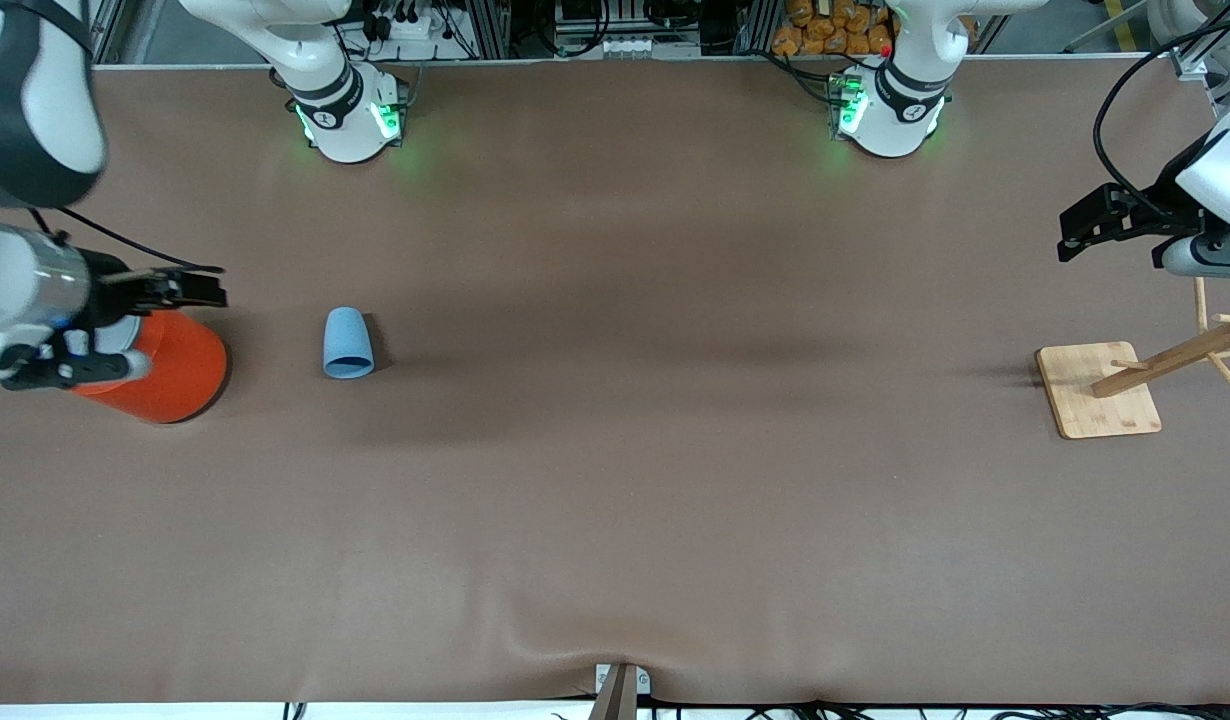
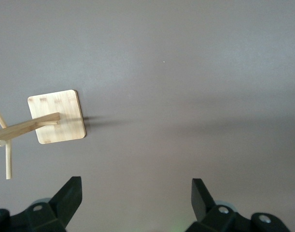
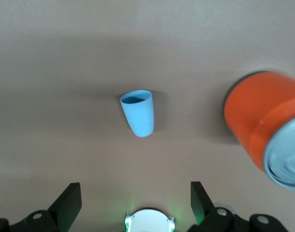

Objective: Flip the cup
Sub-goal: 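Lower the right gripper over the blue cup and grasp it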

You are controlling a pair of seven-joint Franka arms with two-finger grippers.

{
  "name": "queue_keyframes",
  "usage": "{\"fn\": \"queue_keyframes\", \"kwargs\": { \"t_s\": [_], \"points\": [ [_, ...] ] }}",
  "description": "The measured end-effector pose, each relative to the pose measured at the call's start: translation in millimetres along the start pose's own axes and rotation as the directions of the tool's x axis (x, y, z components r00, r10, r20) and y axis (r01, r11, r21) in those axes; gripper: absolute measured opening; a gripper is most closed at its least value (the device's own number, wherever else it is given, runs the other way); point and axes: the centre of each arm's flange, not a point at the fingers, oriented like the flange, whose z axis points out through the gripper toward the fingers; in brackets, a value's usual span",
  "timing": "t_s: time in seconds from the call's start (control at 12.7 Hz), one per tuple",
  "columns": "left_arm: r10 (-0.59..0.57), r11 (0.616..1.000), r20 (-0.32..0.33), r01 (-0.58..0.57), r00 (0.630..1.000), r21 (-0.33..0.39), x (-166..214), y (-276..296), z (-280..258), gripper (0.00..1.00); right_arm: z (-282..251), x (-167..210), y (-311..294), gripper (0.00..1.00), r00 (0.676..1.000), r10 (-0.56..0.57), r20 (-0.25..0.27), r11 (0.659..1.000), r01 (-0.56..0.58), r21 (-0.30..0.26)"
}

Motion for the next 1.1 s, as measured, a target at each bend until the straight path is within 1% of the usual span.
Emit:
{"fn": "queue_keyframes", "kwargs": {
  "t_s": [0.16, 0.32, 0.39, 0.55, 0.71, 0.95, 1.1],
  "points": [
    [0.000, 1.000, 0.000, 0.000, 1.000, 0.000, 0.0, 0.1, -0.1, 1.00, 49.6, 9.7, -4.8, 1.00, 1.000, -0.007, -0.012, 1.000, 0.007, -0.004],
    [0.000, 1.000, 0.000, 0.000, 1.000, 0.000, 0.0, 0.0, 0.0, 1.00, 103.1, 10.0, -9.5, 1.00, 1.000, -0.013, -0.023, 1.000, 0.013, -0.010],
    [0.000, 1.000, 0.000, 0.000, 1.000, 0.000, 0.0, -0.1, 0.0, 1.00, 129.7, 9.2, -11.8, 1.00, 0.999, -0.017, -0.036, 1.000, 0.016, -0.013],
    [0.000, 1.000, 0.000, 0.000, 1.000, 0.000, 0.0, -0.1, 0.0, 1.00, 181.2, 8.4, -16.9, 1.00, 0.996, -0.027, -0.079, 0.999, 0.025, -0.021],
    [0.000, 1.000, 0.000, 0.000, 1.000, 0.000, 0.0, -0.1, 0.0, 1.00, 222.3, 5.1, -24.3, 1.00, 0.992, -0.049, -0.113, 0.998, 0.046, -0.031],
    [0.000, 1.000, 0.000, 0.000, 1.000, 0.000, 0.0, -0.2, 0.0, 1.00, 261.7, 2.3, -32.1, 1.00, 0.988, -0.119, -0.098, 0.992, 0.115, -0.043],
    [0.000, 1.000, 0.000, 0.000, 1.000, 0.000, 0.0, -0.2, 0.0, 1.00, 276.7, 5.8, -30.8, 1.00, 0.982, -0.157, -0.104, 0.987, 0.152, -0.049]
  ]
}}
